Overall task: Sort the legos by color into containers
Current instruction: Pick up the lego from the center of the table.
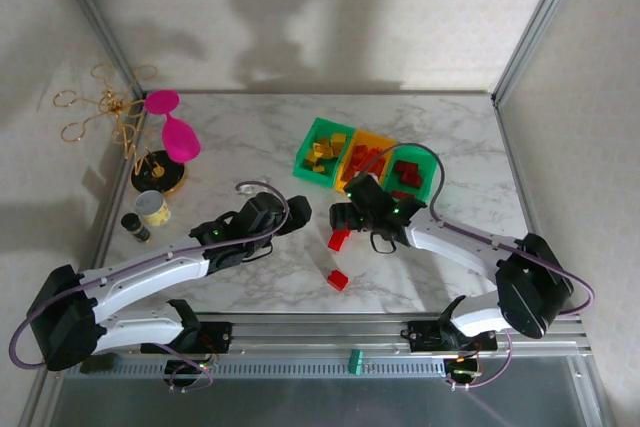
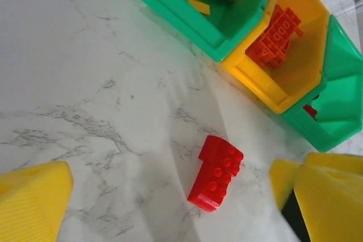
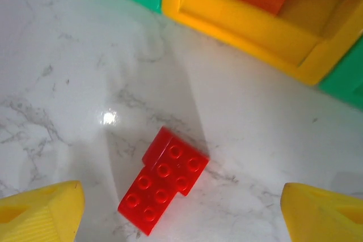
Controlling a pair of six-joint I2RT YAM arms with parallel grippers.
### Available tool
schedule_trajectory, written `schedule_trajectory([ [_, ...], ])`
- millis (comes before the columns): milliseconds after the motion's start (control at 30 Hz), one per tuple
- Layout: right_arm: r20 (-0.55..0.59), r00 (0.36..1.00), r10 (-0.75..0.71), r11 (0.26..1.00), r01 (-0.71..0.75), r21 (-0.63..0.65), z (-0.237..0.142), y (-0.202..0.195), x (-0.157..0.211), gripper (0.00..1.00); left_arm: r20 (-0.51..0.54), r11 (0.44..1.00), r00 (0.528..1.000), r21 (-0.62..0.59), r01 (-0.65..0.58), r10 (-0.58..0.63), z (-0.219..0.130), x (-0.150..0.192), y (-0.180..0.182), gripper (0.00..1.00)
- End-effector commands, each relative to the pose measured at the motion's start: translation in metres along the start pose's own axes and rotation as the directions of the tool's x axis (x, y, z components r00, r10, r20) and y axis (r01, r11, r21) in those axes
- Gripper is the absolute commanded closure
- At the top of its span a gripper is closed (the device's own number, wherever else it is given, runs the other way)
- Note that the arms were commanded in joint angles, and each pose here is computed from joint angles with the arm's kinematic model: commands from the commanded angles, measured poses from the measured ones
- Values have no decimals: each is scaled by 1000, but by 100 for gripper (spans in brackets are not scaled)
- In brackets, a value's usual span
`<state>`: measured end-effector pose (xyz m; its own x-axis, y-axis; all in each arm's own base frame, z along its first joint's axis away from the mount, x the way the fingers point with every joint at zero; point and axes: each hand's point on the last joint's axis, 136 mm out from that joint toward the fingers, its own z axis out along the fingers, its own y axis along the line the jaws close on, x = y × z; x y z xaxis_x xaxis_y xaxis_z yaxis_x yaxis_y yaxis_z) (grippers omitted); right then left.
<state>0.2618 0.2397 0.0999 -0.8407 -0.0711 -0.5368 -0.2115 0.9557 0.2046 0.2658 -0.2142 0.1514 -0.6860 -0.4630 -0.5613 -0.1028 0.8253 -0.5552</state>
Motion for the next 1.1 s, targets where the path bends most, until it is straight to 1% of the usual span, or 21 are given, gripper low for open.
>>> schedule_trajectory([
  [0, -28, 999, 33, 999, -33, 1, 14, 9, 13, 9, 36, 998, 999, -55, 39, -37, -4, -3, 21, 0],
  [133, -48, 997, 60, 998, -59, 30, 27, 9, 22, 6, 40, 996, 998, -69, 53, -50, -5, -1, 29, 0],
  [300, -24, 991, 129, 990, -128, 54, 38, 9, 18, 8, 44, 995, 997, -78, 67, -63, -3, 0, 35, 0],
  [433, -27, 982, 185, 979, -182, 97, 53, 7, 19, 14, 49, 994, 997, -79, 71, -67, -2, 0, 36, 0],
  [600, 10, 974, 228, 962, -227, 154, 62, -1, 15, 22, 52, 993, 995, -78, 92, -88, -4, 0, 38, 0],
  [733, -2, 969, 249, 952, -244, 184, 72, -2, 19, 28, 58, 992, 994, -87, 94, -89, -4, 0, 42, 0],
  [933, -5, 964, 266, 945, -260, 197, 80, -2, 22, 37, 57, 992, 995, -92, 88, -83, -3, 0, 42, 0],
  [1067, -18, 963, 268, 940, -258, 222, 84, -6, 27, 46, 54, 992, 995, -92, 84, -79, -2, 0, 40, 0],
])
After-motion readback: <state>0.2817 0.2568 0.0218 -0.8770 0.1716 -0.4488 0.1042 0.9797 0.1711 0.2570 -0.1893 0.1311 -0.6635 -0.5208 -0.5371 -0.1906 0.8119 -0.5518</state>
